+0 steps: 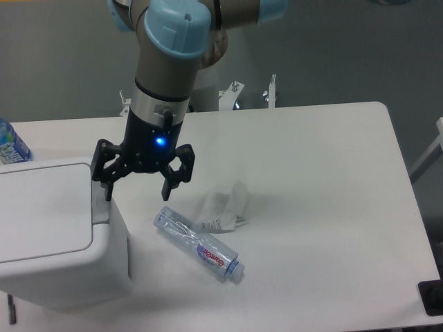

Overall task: Open the trash can
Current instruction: 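Lower the gripper onto the bin lid's raised tab and press it, then lift the gripper away from the opened bin lid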

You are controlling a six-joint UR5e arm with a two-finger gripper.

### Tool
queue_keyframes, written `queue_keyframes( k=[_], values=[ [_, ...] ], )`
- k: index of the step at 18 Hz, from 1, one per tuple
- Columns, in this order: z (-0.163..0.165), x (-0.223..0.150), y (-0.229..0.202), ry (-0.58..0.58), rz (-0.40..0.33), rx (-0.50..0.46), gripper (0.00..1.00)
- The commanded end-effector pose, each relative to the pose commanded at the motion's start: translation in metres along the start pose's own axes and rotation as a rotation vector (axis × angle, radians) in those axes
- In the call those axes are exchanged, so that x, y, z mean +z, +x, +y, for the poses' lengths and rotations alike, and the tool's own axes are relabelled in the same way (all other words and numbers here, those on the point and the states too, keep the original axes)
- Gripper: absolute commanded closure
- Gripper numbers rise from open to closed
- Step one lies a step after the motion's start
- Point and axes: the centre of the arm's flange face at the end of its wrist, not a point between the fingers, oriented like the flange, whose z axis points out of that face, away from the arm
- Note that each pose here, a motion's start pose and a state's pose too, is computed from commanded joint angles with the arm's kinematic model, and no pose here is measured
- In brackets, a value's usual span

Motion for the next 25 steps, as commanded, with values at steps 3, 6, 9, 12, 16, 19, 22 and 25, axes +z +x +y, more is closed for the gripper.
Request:
queue_keyframes(
  k=[3,6,9,12,16,19,22,25],
  values=[
    [-0.001,0.004,-0.002,-0.006,-0.002,-0.002,0.00],
    [0.000,0.008,0.002,-0.012,-0.002,0.006,0.00],
    [0.001,0.012,0.002,-0.018,-0.002,0.004,0.00],
    [0.003,0.015,0.000,-0.024,-0.003,0.003,0.00],
    [0.003,0.016,0.001,-0.026,-0.003,0.004,0.00],
    [0.003,0.016,0.001,-0.026,-0.003,0.004,0.00],
    [0.003,0.016,0.000,-0.026,-0.003,0.004,0.00],
    [0.003,0.016,0.000,-0.026,-0.003,0.004,0.00]
  ],
)
